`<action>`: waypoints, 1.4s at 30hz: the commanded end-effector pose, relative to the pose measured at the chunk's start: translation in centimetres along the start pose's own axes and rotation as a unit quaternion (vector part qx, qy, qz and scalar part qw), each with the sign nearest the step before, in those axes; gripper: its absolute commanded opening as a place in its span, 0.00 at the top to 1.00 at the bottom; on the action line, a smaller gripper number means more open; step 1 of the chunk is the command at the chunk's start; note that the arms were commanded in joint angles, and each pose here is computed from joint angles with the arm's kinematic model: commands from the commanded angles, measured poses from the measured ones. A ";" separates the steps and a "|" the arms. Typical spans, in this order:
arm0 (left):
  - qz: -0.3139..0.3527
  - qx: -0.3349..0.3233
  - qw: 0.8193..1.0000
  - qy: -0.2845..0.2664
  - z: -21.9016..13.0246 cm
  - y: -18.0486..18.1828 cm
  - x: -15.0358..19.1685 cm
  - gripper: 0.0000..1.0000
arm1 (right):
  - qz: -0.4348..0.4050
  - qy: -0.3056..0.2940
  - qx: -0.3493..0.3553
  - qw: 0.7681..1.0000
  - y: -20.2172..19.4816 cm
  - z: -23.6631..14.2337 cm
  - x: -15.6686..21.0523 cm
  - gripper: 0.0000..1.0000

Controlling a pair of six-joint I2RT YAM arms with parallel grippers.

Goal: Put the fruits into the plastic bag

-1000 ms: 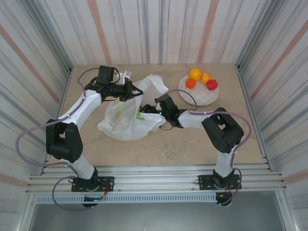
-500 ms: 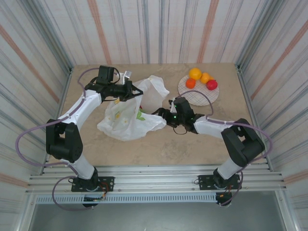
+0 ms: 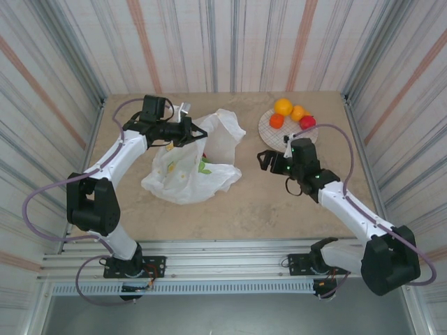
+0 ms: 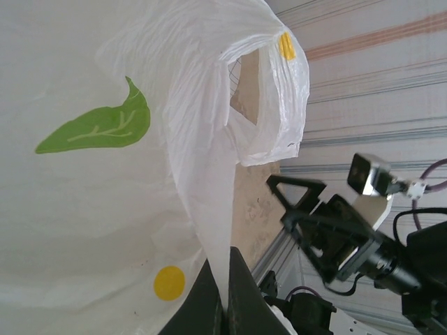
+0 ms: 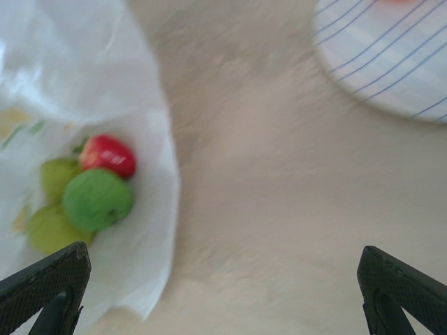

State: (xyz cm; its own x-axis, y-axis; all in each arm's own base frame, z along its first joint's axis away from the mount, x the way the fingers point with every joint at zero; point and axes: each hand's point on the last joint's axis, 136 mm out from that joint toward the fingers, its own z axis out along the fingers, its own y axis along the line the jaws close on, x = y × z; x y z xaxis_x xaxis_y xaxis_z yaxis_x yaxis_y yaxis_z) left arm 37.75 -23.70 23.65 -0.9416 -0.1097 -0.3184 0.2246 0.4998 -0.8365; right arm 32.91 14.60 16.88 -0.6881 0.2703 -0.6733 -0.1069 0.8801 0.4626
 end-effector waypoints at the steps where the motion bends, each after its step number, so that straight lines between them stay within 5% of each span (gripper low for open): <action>1: 0.009 0.005 1.000 -0.006 -0.8 -0.6 0.0 1.00 | -0.038 -0.024 0.090 0.995 -3.0 0.3 -3.2 0.01; 10: 0.004 0.003 1.000 -0.004 -0.7 -0.5 0.0 1.00 | -0.054 -0.010 0.212 0.976 -7.5 7.0 -9.2 0.01; 21: 0.005 -0.002 1.000 -0.007 -0.6 -0.4 0.0 1.00 | -0.047 0.066 0.260 0.962 -11.2 16.7 -10.2 0.01; 42: 0.024 -0.029 0.999 0.001 0.2 -0.5 0.9 1.00 | -0.056 0.106 0.272 0.955 -13.8 22.9 -11.4 0.15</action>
State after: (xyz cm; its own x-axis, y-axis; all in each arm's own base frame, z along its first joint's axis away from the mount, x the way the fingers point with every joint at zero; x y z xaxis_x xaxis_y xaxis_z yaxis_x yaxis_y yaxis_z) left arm 37.67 -24.06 23.25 -0.9394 -0.1061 -0.3259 0.2260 0.5231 -0.8218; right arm 58.72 8.67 6.05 -0.8034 0.1521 -0.5757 0.1781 0.9839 0.0115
